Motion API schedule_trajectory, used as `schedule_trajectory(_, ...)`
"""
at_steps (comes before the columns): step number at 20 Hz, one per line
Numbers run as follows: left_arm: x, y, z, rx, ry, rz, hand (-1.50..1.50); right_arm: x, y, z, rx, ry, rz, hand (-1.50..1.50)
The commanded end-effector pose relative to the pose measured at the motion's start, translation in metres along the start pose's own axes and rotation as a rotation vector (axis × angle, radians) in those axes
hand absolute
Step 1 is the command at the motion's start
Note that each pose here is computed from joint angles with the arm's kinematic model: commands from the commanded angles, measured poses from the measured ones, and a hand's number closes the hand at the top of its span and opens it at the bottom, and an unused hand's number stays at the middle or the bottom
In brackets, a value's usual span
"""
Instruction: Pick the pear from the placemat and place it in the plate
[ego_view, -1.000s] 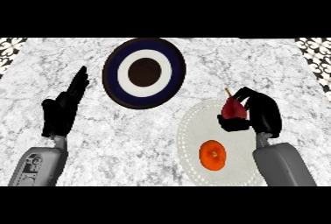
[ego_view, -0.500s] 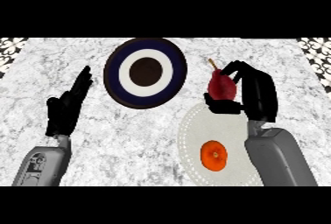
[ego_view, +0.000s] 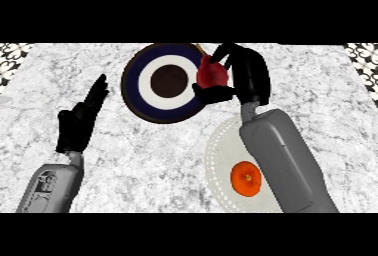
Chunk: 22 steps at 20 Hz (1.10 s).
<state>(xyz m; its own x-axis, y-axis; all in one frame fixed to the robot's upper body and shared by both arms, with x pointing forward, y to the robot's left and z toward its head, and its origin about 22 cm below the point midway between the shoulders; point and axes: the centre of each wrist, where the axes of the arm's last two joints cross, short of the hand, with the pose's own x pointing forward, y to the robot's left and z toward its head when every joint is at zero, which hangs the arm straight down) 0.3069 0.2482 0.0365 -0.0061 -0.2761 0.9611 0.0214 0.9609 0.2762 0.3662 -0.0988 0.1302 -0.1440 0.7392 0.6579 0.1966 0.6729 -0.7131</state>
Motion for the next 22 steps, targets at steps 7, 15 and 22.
schedule_trajectory(7,0.012,0.002,-0.001,-0.025,-0.031,-0.010,0.00,0.022,0.050,-0.045,0.085,0.036,0.090,1.50)
schedule_trajectory(15,0.014,-0.017,-0.009,-0.066,-0.055,0.001,0.00,0.001,0.073,-0.044,0.174,0.221,0.086,-1.50)
schedule_trajectory(22,0.016,-0.029,-0.014,-0.084,-0.061,-0.018,0.00,-0.005,0.073,-0.049,0.170,0.229,-0.042,-1.50)
